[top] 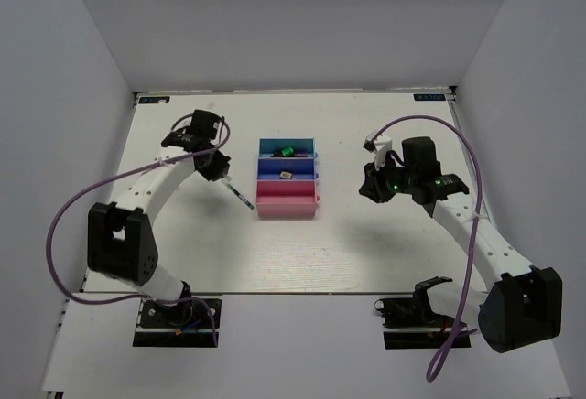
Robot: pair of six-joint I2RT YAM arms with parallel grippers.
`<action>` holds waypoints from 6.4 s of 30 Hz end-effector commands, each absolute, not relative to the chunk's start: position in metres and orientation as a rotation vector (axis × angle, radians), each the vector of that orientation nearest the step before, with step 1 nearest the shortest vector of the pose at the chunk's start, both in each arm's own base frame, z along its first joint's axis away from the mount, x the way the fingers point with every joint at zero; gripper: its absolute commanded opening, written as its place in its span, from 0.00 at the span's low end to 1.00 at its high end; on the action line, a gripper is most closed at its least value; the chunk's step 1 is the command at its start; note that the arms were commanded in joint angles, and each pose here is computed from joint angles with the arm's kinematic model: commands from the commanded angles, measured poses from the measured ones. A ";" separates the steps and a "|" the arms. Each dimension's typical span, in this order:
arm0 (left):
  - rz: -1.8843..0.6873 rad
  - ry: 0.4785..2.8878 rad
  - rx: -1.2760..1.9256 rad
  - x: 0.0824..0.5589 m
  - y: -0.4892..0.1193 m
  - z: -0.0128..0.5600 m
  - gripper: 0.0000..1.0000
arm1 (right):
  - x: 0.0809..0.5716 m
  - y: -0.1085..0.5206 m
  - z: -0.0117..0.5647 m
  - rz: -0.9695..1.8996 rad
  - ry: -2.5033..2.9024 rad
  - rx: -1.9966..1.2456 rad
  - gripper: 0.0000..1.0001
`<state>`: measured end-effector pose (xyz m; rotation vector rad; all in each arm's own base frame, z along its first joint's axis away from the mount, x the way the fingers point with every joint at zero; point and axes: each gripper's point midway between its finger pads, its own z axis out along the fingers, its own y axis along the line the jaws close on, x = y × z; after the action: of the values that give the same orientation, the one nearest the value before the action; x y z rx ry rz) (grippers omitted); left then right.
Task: Sort the stationery into containers
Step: Pick up the pen from the center of the board, then place the pen in the storage box, then pick up the pen from the center of the board, then place the pen in the storage box, then reset both arms
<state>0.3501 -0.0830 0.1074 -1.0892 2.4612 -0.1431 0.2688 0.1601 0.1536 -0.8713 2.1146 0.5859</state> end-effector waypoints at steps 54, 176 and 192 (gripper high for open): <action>-0.220 1.852 1.514 0.320 -0.252 0.115 0.67 | 0.278 0.145 0.154 0.590 2.100 -0.817 0.34; -0.470 1.879 1.327 0.314 -0.270 0.127 0.51 | 0.274 0.131 0.165 0.714 2.093 -0.722 0.57; -0.520 2.129 0.409 0.297 -0.186 0.225 0.92 | 0.297 0.096 0.175 0.479 2.171 -0.390 0.91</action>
<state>0.3094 -0.2308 0.2093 0.8219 1.9841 -0.4685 0.2856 0.1141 0.1656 -0.5760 2.1571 0.5963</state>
